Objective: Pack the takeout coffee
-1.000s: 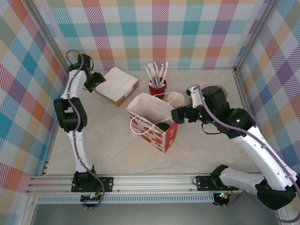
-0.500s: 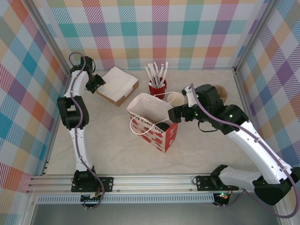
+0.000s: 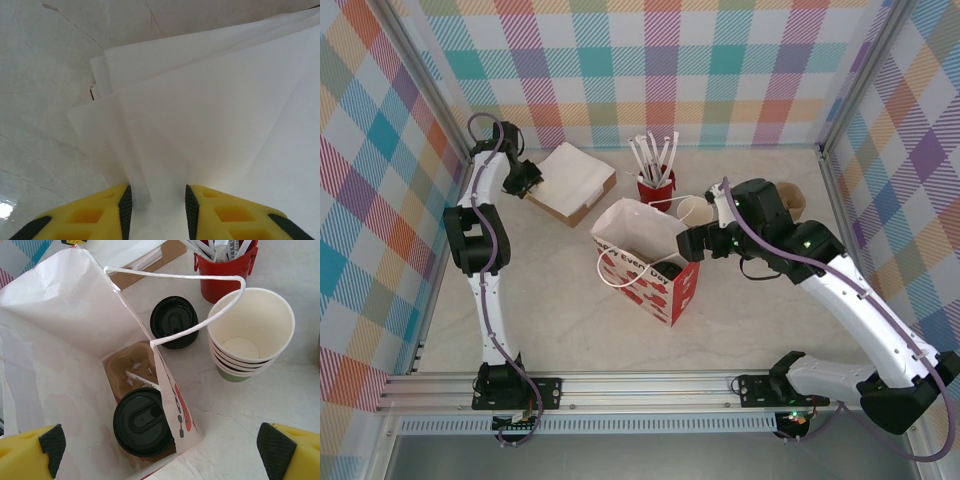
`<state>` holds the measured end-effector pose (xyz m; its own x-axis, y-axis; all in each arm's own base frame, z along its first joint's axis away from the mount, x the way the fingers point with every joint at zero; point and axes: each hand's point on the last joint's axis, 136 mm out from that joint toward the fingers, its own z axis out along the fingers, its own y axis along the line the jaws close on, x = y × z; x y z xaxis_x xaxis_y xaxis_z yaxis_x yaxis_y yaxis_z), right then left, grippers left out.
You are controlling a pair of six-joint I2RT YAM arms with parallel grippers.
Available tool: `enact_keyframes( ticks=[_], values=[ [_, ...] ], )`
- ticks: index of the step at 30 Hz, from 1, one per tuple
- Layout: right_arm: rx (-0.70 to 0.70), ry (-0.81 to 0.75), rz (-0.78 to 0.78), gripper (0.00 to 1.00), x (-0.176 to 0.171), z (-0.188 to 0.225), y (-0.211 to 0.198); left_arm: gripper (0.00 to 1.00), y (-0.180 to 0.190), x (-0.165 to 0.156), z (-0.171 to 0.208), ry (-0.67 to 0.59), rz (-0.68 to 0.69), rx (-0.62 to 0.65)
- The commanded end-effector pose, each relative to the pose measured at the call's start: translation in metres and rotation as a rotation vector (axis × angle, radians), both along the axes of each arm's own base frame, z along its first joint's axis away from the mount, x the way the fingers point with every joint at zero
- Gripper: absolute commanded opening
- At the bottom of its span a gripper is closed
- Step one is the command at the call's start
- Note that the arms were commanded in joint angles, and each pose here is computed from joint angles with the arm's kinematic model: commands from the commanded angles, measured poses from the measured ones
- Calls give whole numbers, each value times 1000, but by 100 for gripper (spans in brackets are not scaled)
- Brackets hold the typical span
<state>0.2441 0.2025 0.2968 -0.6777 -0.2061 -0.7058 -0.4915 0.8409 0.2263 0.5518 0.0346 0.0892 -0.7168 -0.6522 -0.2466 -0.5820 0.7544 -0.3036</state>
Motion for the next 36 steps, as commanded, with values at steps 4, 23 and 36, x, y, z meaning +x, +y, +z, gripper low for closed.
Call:
enact_keyframes(
  ticks=[4, 23, 36],
  values=[
    [0, 22, 10, 100, 1, -6, 3, 31, 5, 10, -1, -24, 15, -17],
    [-18, 45, 10, 100, 3, -15, 4, 38, 17, 11, 22, -52, 3, 62],
    [-26, 44, 13, 100, 4, -16, 5, 39, 15, 12, 1, -18, 8, 44]
  ],
)
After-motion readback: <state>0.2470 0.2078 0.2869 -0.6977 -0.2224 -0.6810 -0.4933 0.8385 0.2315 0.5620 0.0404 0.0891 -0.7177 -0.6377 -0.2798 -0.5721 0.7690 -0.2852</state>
